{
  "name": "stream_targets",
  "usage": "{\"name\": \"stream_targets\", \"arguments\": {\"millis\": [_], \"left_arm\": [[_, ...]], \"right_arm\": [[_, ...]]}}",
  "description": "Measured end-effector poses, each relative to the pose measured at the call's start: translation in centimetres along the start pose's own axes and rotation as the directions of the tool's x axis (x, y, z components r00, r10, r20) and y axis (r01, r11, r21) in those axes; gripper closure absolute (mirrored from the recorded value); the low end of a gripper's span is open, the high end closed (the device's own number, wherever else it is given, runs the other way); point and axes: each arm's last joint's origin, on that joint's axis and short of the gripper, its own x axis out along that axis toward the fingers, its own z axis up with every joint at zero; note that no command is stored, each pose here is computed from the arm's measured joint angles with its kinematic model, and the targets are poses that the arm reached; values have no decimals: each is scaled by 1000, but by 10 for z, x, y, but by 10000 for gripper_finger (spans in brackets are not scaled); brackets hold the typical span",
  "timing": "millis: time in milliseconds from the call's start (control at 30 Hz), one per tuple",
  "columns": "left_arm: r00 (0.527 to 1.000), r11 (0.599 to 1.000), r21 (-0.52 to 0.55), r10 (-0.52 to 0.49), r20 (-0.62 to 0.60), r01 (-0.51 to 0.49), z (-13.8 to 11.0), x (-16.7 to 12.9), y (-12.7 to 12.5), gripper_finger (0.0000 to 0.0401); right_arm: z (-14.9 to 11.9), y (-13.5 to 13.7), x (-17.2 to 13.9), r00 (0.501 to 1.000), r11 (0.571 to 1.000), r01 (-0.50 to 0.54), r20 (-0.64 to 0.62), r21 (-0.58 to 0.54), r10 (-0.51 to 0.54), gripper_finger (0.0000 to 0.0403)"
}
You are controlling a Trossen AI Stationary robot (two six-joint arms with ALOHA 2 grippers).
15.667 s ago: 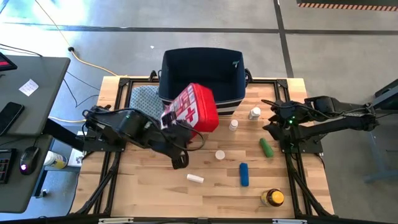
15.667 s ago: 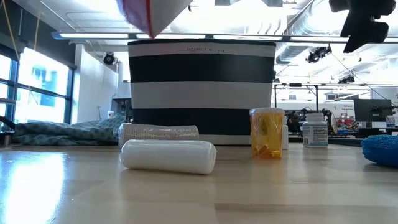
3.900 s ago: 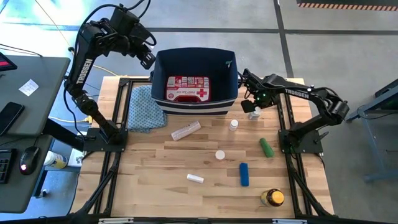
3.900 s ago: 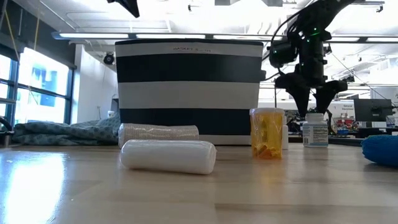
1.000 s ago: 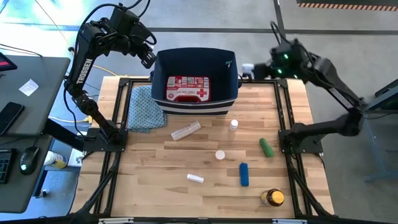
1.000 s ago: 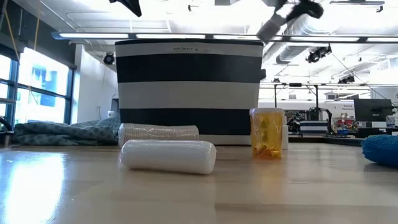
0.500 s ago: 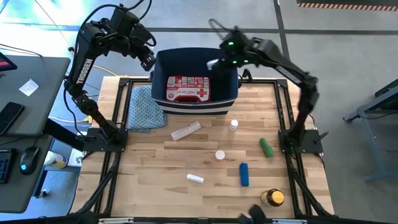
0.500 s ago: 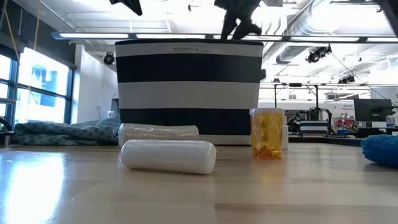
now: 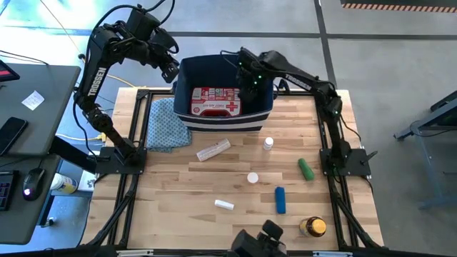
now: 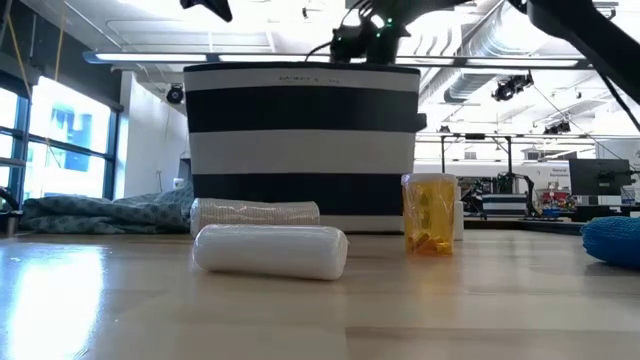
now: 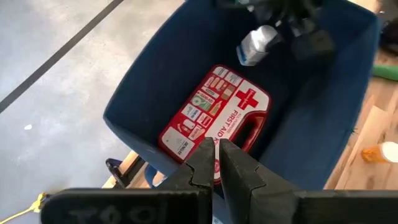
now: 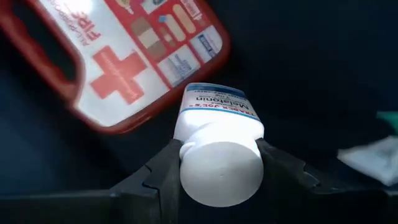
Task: Pick & place medical supplies in basket/bin
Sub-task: Put the blue medicine bottle into the blue bin
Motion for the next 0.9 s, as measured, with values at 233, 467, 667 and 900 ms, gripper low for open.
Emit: {"name": "stream_targets", "arguments": {"millis": [233, 467, 667, 900], "left_arm": [[1000, 1000, 22, -8, 5, 7, 0, 0, 0, 341], [1000, 998, 58, -7, 5, 7, 1, 0, 0, 341], [1000, 997, 75, -7, 6, 7, 1, 0, 0, 341], [1000, 997, 74, -7, 6, 7, 1, 0, 0, 341]], "right_arm": [[5, 3, 15, 999, 990, -37, 7, -134, 38, 237], [6, 9, 14, 1000, 963, -17, 20, -267, 24, 237], [4, 7, 13, 1000, 933, -12, 0, -359, 12, 237], [4, 10, 21, 1000, 886, -21, -27, -462, 9, 238]]}}
